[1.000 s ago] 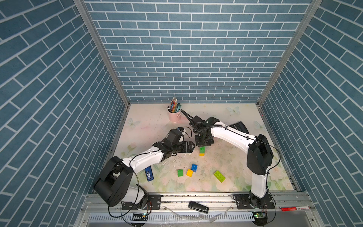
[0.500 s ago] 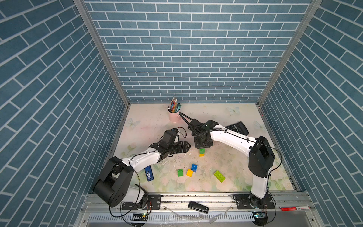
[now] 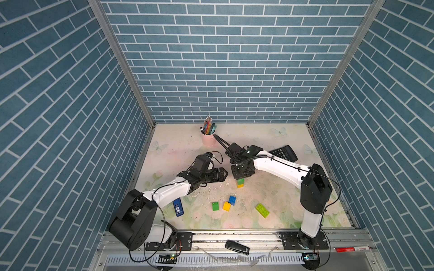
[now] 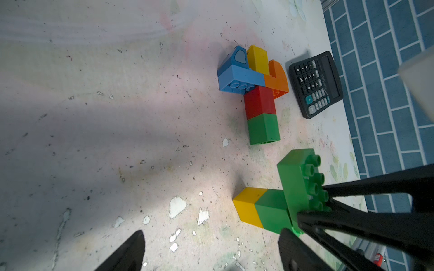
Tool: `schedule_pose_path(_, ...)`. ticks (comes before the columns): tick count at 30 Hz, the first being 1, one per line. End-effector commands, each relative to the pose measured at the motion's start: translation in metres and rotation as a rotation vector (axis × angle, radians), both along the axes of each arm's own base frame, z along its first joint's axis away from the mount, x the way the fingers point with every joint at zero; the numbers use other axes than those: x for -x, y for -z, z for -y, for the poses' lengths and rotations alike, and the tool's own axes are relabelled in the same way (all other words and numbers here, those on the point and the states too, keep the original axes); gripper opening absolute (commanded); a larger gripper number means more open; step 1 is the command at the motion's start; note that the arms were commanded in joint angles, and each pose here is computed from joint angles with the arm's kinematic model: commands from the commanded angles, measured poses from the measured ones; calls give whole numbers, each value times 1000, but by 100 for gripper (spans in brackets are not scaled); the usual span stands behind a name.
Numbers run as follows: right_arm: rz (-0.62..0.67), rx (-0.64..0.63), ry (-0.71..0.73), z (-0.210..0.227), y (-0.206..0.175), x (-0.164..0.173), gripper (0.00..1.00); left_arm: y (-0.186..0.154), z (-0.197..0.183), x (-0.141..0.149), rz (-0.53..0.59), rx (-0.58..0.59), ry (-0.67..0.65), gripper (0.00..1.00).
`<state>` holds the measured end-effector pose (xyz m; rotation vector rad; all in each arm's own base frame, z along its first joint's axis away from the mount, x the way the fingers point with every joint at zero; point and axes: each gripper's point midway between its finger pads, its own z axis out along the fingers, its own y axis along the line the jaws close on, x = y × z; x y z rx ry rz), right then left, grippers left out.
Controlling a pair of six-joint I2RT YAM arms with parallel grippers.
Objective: Assemble a fork with lego
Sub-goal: Assemble the lego brick with the lego brick.
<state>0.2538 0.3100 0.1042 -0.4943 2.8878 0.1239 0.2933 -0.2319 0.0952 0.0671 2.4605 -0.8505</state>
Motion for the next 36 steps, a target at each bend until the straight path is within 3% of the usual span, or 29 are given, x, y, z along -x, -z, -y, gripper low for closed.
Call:
schedule_pose_path(1, -197, 132, 61, 26, 42, 36, 0, -3, -2, 1, 14, 0, 7, 90)
schedule_pose_path(6, -173, 140, 142, 24, 40, 37, 0, -1, -4, 2, 11, -1, 4, 90)
schedule_pose_path(14, -84, 183, -168, 13, 46, 30, 0, -3, -5, 4, 17, -5, 3, 90)
schedule_pose_path(18, -112, 157, -207, 14, 46, 35, 0, -2, -7, 5, 15, -11, 2, 90)
schedule_pose_path(24, -208, 140, -172, 14, 46, 50, 0, -1, -7, 5, 15, -9, 1, 90)
schedule_pose_path(32, -296, 207, 15, 33, 45, 54, 0, 0, -7, 4, 9, -10, 0, 90)
schedule_pose_path(36, -275, 236, -45, 34, 46, 50, 0, 0, -6, 2, 0, 12, -7, 90)
